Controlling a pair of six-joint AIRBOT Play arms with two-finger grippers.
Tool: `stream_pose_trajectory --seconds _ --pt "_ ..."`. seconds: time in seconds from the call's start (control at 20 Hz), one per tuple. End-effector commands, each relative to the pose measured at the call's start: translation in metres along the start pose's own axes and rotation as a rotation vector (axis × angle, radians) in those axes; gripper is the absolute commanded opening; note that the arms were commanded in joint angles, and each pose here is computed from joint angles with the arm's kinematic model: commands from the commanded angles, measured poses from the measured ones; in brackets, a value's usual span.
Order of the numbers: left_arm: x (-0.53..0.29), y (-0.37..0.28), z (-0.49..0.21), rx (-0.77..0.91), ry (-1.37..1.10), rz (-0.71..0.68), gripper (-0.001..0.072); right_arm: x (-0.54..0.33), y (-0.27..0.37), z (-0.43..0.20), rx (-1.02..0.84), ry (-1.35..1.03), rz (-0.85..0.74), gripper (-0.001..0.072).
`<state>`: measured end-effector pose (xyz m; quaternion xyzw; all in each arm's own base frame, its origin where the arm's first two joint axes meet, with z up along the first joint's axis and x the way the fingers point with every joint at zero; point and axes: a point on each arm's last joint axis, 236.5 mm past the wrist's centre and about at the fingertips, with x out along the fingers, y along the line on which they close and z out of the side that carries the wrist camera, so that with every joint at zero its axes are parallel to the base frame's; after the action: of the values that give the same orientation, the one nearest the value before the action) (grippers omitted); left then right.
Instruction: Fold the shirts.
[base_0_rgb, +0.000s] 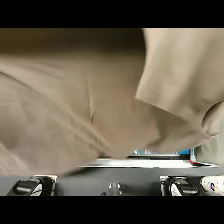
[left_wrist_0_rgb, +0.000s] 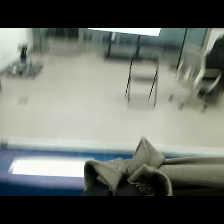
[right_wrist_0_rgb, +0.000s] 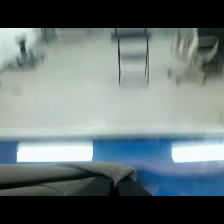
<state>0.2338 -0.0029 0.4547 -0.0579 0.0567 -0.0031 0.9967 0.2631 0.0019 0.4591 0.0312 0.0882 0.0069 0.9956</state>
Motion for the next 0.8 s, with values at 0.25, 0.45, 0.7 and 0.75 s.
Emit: stream_pose_trajectory --seconds 0.25,0.45,0.7,0.75 --pt "0.181 0.028 -0.314 0.046 0.763 0.124 0.0036 0.243 -0.026 -0.270 0.184 0.869 -0.019 0.0018" --pt "0.227 0.008 -0.411 -0.152 1.015 0.144 0.0039 0.295 0.028 -0.344 0.525 1.030 0.119 0.0017" --pt "0.227 -0.003 -0.444 -0.100 1.279 0.034 0.0720 0.292 0.042 -0.353 0.562 1.093 0.217 0.0677" --pt "0.220 0.009 -0.436 -0.062 1.300 0.013 0.0720 0.275 0.030 -0.355 0.485 1.138 0.231 0.0676"
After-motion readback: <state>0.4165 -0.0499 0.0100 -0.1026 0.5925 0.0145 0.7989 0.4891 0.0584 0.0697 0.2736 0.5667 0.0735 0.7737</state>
